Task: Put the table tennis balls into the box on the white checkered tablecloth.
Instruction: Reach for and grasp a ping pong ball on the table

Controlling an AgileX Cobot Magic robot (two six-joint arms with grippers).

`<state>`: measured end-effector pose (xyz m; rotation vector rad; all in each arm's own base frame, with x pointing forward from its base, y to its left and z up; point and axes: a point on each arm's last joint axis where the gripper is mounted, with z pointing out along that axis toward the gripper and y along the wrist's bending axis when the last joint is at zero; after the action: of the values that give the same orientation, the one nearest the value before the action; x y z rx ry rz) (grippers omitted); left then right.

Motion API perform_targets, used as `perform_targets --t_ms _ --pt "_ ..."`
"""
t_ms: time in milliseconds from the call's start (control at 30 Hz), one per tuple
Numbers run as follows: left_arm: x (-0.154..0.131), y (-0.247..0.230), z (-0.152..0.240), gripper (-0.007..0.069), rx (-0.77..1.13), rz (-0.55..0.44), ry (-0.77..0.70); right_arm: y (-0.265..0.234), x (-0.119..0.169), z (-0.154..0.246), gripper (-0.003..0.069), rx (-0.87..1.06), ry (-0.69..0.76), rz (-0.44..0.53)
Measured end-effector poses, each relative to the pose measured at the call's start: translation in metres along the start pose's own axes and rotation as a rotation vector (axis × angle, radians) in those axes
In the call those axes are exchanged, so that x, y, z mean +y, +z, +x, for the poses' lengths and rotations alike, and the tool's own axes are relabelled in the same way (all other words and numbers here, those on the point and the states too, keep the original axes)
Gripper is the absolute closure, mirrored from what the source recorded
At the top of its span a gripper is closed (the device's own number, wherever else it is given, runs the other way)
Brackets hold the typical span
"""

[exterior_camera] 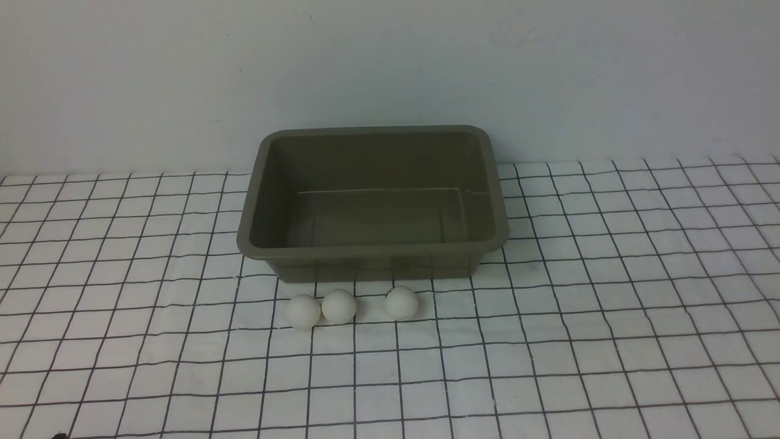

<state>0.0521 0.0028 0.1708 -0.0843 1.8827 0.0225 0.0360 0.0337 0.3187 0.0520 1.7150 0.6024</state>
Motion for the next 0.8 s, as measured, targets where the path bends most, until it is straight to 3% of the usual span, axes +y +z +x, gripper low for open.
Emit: perform_targets --t_ms 233,467,600,800 --pt "0.0 0.0 0.0 0.0053 0.0 0.0 0.0 0.012 0.0 0.006 0.0176 0.14 0.02 -0.034" --pt "0.0 0.0 0.0 0.0053 0.0 0.0 0.0 0.039 -0.007 0.017 0.0176 0.395 -0.172 -0.106" --pt "0.0 0.0 0.0 0.0053 0.0 0.0 0.0 0.067 -0.012 0.021 0.0176 0.489 -0.287 -0.235" --pt "0.0 0.0 0.0 0.0053 0.0 0.0 0.0 0.101 -0.023 0.027 0.0176 0.548 -0.351 -0.33"
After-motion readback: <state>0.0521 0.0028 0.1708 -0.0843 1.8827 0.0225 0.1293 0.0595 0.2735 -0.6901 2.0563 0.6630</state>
